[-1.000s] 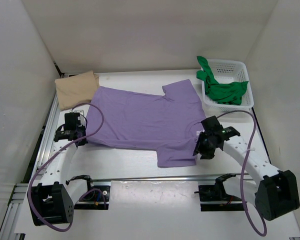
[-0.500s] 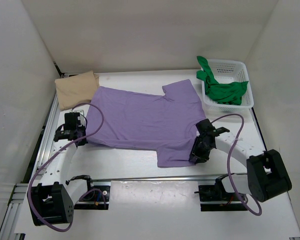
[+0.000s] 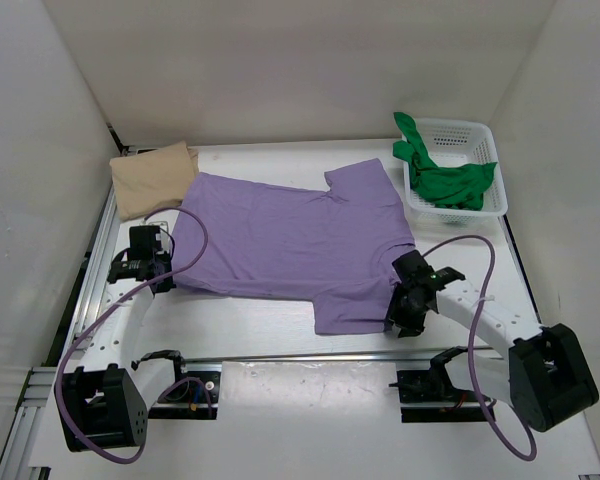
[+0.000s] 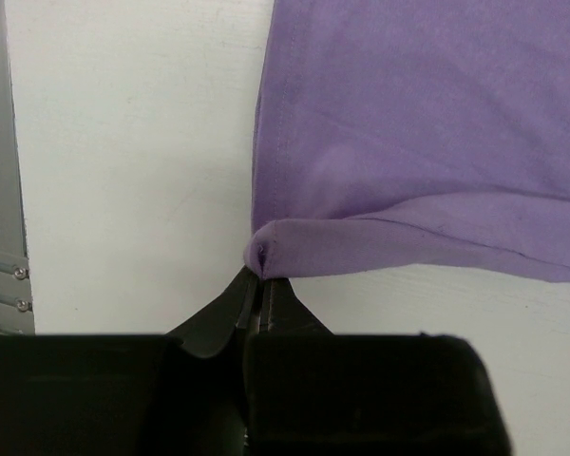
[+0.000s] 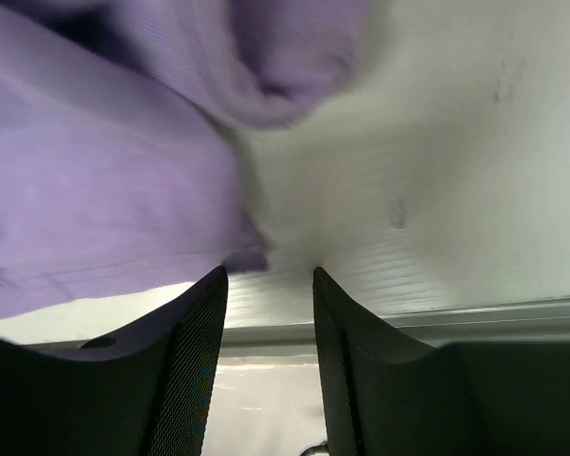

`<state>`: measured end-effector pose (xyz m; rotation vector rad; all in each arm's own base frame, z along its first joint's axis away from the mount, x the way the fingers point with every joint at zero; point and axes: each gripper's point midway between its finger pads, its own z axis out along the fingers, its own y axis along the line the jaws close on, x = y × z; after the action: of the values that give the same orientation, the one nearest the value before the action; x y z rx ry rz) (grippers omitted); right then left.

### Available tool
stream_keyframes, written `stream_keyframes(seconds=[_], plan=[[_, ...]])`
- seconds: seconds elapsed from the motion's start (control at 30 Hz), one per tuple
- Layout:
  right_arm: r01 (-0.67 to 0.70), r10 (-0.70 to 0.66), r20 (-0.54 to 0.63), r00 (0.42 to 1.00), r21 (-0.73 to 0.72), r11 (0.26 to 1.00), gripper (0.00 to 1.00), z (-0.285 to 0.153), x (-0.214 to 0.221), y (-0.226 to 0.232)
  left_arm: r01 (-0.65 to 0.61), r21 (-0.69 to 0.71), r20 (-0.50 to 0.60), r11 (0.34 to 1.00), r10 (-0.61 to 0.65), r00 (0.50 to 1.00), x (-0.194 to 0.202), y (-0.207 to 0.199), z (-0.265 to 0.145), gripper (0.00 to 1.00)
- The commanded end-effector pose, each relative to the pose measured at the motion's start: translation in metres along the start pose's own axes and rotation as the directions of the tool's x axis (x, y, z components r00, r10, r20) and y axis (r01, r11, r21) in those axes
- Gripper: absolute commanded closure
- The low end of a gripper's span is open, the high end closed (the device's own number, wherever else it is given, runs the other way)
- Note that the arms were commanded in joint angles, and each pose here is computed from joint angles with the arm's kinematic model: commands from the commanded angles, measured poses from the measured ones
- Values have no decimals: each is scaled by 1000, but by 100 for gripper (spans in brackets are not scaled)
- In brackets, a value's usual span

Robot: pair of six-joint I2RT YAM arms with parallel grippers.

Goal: Fold and stack the t-shirts
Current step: Grap the side of the flattened tshirt closest away from the robot with both arms

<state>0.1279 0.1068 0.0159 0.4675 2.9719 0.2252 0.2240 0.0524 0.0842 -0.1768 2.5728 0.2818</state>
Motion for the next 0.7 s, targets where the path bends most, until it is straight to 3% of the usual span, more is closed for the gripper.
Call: stream_keyframes(seconds=[0.0,0.4,0.47,0.57,0.6,0.63,0.67], plan=[[-8,8,13,1000,-4,1000,54,7,0,0,16,-4,58,1000,-15,998,-17,3,-10,90],[10,-10,14,1000,-1,1000,53,18,-14,12,13,-22,40,1000,-12,999,-11,6,-9,90],[0,0,-4,1000,17,1000,57,21,-11,9,13,-22,40,1000,-12,999,-11,6,-9,90],[-11,12,-48,999,34,999,72,26,-6,6,20,-27,39,999,-19,999,-11,8,-8,90],[-36,38,-45,998,36,999,94,26,-8,5,22,-27,48,999,-21,999,-14,9,-10,90],[-46,48,-53,997,45,998,100,28,-5,2,22,-27,48,999,-21,999,-14,9,-10,90],[-60,62,-56,997,39,997,100,28,-4,0,23,-27,49,999,-21,999,-13,9,-12,90]])
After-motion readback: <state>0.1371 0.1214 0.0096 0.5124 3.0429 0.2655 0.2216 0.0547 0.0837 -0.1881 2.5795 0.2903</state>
